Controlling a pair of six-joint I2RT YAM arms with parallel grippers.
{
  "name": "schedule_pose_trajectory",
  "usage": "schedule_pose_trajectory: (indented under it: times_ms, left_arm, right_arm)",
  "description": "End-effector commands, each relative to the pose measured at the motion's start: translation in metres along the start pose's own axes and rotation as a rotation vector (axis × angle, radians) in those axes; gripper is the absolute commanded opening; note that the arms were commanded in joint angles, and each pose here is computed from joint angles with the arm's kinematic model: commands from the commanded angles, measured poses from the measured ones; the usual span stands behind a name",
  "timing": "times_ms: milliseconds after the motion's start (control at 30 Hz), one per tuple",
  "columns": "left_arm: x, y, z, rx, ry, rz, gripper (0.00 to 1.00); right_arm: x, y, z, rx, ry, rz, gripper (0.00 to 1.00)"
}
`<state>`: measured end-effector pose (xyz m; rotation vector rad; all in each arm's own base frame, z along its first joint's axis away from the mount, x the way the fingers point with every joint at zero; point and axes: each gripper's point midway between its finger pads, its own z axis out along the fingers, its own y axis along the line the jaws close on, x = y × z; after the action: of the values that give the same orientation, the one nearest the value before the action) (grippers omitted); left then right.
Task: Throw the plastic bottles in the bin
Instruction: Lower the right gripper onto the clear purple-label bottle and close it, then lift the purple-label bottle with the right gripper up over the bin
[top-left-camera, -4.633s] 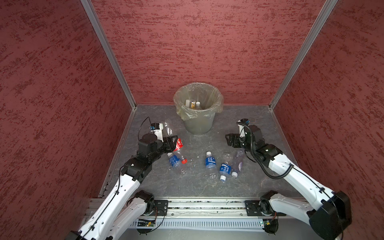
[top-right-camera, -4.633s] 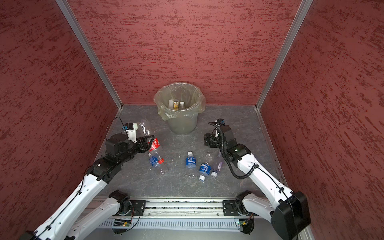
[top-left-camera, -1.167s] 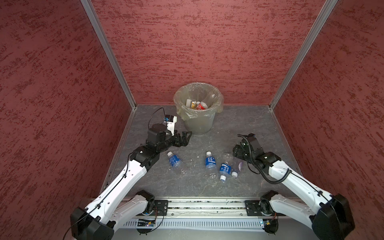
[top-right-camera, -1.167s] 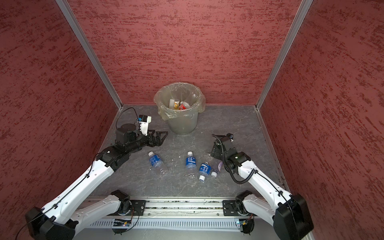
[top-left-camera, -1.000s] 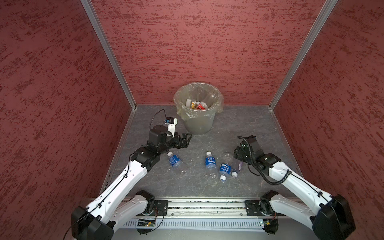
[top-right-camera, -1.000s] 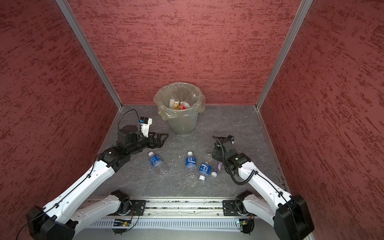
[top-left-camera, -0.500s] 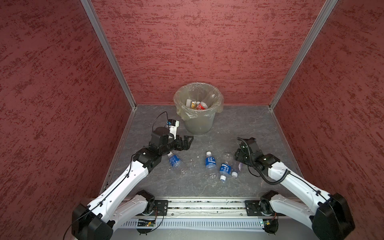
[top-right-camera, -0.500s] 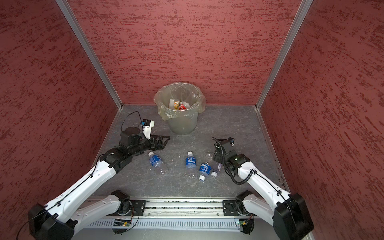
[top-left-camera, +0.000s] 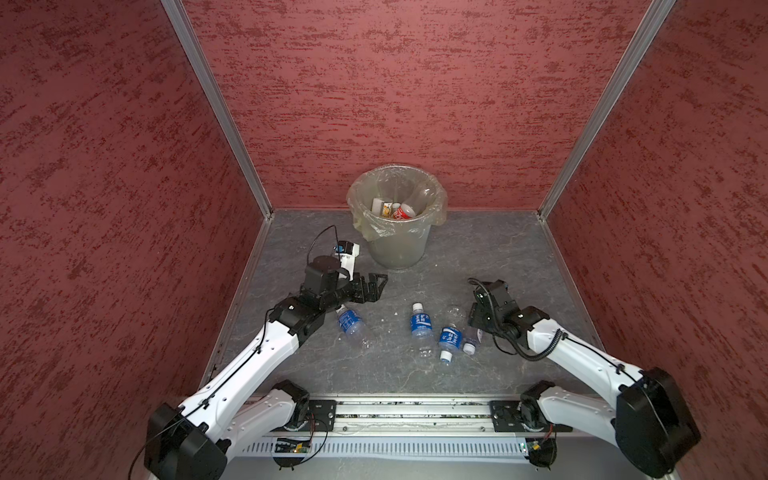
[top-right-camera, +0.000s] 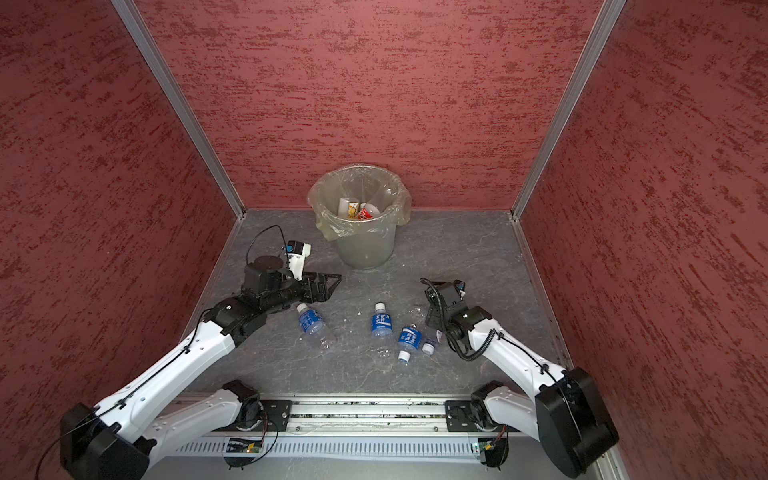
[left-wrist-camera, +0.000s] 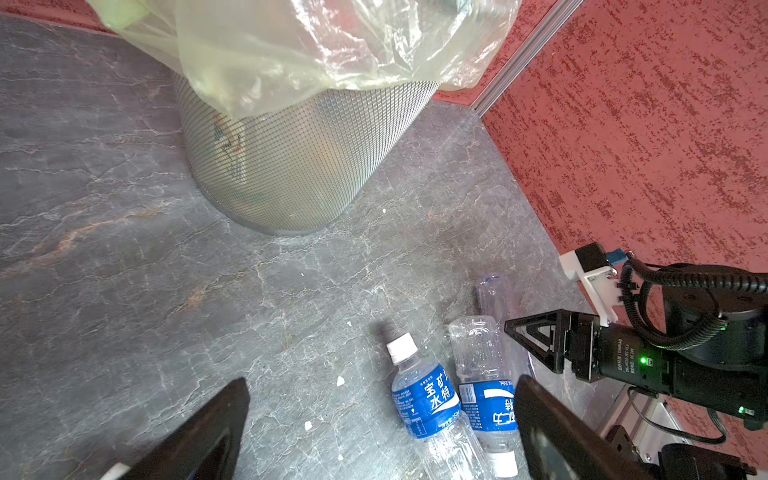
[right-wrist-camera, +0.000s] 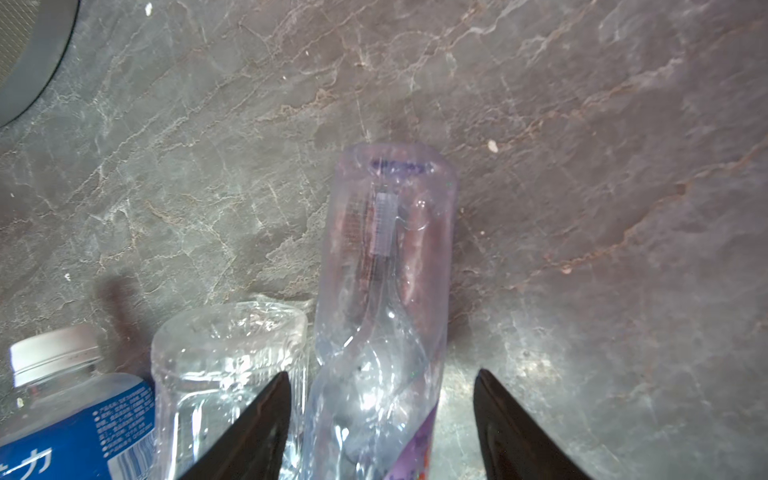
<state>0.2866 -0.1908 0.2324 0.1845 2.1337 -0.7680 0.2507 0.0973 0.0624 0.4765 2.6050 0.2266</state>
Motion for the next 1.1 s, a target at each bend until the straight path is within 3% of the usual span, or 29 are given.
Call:
schedule_pose_trajectory:
  times_ms: [0,667,900,1067]
  left_arm:
    - [0.002,-0.002,0.002,0.015,-0.002,0.000,0.99]
    - [0.007,0.001,0.008,0.012,0.016,-0.011,0.99]
    - [0.006,0.001,0.006,0.005,0.013,-0.011,0.99]
    - [0.007,0.003,0.004,-0.001,0.015,-0.015,0.99]
  right_arm:
    - [0.000,0.003,0.004,-0.010,0.001,0.010,0.70]
    - [0.007,-0.001,0.025,0.034,0.046,-0.022,0.64]
    - [-0.005,0.006,0.022,0.023,0.018,-0.044,0.46]
    - [-0.052,0.029,-0.018,-0.013,-0.124,-0.088,0.41]
